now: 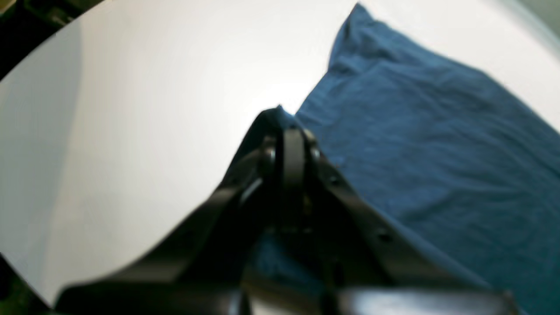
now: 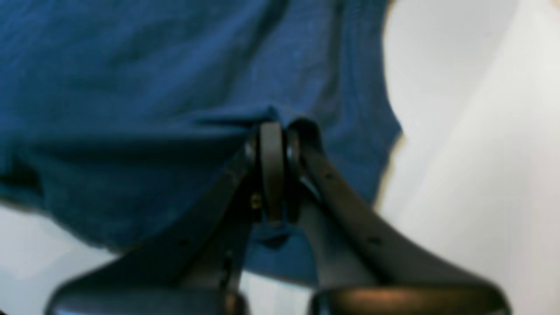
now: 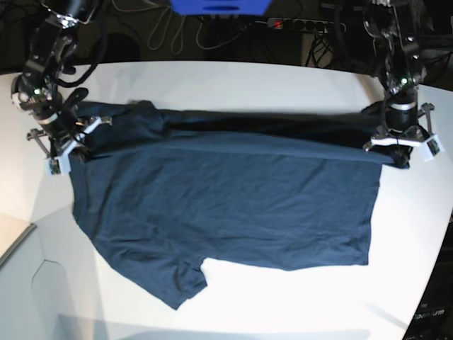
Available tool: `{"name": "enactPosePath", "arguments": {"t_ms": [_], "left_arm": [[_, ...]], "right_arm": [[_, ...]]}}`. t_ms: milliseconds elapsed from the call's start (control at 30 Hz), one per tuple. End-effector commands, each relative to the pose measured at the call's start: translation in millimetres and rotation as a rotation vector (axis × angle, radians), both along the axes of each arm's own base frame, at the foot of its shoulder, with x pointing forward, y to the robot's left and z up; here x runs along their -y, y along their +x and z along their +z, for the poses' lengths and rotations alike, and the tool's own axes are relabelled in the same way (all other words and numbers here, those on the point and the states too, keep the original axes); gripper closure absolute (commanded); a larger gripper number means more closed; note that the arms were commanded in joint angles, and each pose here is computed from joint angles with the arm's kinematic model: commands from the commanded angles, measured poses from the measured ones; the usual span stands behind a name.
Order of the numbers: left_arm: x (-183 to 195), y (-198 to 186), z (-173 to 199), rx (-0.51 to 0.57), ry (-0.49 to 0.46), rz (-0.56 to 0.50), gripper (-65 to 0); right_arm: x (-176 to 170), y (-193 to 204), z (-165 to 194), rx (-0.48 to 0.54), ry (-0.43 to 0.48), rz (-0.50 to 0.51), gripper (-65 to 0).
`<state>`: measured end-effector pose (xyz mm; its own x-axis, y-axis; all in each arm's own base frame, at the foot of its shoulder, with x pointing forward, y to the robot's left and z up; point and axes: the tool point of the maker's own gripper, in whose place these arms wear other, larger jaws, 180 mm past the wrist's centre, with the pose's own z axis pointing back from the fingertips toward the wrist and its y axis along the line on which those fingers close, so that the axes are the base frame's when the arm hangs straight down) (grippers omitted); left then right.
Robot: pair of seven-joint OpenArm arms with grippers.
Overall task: Layout the t-shirt on the table in an organized manner, then fold the t-shirt properly
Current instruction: 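Lower the held shirt edge with both grippers onto the table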
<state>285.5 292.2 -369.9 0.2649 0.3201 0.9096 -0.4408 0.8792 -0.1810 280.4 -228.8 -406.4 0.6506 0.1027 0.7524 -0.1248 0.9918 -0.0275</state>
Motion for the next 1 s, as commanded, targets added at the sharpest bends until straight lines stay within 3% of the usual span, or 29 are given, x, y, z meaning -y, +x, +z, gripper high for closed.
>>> {"name": "enactPosePath", "arguments": {"t_ms": [0, 333, 733, 967], "left_arm": [[-7, 11, 17, 0.057, 0.043, -0.001, 0.0], [-6, 48, 19, 0.056, 0.084, -0.055, 0.0], [-9, 59, -1, 0.013, 0.054, -0.043, 0.0], [11, 73, -7, 0.001, 0.049, -0.1, 0.0]], "right_arm": [[-3, 17, 15, 0.063, 0.007, 0.022, 0.0], [-1, 52, 14, 0.068, 0.027, 0.05, 0.0], [8, 59, 7, 0.048, 0.036, 0.041, 0.0], [12, 61, 10, 0.052, 0.024, 0.042, 0.0]]}}
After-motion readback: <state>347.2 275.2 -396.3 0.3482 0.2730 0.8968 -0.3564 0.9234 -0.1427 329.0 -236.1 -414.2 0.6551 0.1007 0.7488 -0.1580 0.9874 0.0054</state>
